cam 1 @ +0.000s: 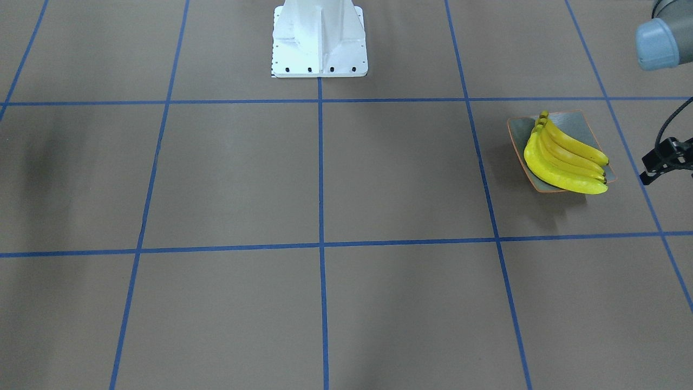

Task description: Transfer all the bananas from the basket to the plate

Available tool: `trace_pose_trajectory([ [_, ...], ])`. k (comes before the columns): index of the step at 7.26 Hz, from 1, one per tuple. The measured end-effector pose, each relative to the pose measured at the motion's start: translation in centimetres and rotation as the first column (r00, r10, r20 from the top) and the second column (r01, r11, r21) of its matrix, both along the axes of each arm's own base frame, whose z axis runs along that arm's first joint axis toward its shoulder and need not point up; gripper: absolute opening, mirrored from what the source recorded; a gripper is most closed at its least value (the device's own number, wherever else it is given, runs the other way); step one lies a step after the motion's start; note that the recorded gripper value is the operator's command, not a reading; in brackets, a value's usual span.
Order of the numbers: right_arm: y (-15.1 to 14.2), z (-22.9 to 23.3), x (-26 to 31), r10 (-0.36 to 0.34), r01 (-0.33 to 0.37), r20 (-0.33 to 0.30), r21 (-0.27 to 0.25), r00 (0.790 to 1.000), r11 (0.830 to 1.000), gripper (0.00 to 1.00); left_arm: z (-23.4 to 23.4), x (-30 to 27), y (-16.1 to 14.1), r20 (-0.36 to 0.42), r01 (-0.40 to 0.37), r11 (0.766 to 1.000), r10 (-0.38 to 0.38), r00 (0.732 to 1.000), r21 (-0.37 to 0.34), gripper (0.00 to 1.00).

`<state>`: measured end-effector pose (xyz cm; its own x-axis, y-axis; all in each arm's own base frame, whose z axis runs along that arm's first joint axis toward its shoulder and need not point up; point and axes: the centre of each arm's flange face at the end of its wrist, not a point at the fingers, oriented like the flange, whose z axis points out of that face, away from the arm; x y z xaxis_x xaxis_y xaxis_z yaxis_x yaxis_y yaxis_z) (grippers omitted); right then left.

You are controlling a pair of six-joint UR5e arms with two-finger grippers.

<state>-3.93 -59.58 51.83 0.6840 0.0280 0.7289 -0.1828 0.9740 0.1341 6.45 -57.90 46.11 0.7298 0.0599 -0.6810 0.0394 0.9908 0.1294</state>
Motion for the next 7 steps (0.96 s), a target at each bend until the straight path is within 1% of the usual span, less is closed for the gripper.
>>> trace_pose_trajectory([
  [1,0.2,1.2,1.5,-0.033,0.034,0.030,-0.035,0.999,0.999,1.00,2.0,-0.9,-0.7,-0.014,-0.013,1.000,0.014,1.000,0.012,1.00],
  [2,0.9,2.5,2.8,-0.044,0.048,0.060,-0.060,0.997,0.997,1.00,3.9,-1.5,-1.3,-0.027,-0.027,0.999,0.028,0.999,0.028,1.00],
  [3,1.6,3.6,3.7,-0.058,0.063,0.078,-0.064,0.995,0.996,1.00,5.3,-2.1,-1.7,-0.037,-0.040,0.998,0.042,0.998,0.044,1.00],
  [4,2.2,4.6,4.2,-0.085,0.089,0.079,-0.053,0.993,0.995,1.00,6.1,-2.6,-1.9,-0.037,-0.056,0.997,0.058,0.998,0.060,1.00],
  [5,2.5,5.4,4.6,-0.126,0.128,0.066,-0.031,0.990,0.991,1.00,6.6,-2.8,-2.0,-0.032,-0.070,0.995,0.072,0.997,0.071,1.00],
  [6,2.6,5.8,5.0,-0.168,0.169,0.047,-0.004,0.985,0.986,1.00,6.9,-2.9,-2.0,-0.027,-0.078,0.994,0.080,0.996,0.074,1.00],
  [7,2.8,5.8,5.5,-0.191,0.190,0.037,0.012,0.981,0.982,1.00,7.4,-3.1,-2.0,-0.024,-0.079,0.995,0.081,0.996,0.067,1.00],
])
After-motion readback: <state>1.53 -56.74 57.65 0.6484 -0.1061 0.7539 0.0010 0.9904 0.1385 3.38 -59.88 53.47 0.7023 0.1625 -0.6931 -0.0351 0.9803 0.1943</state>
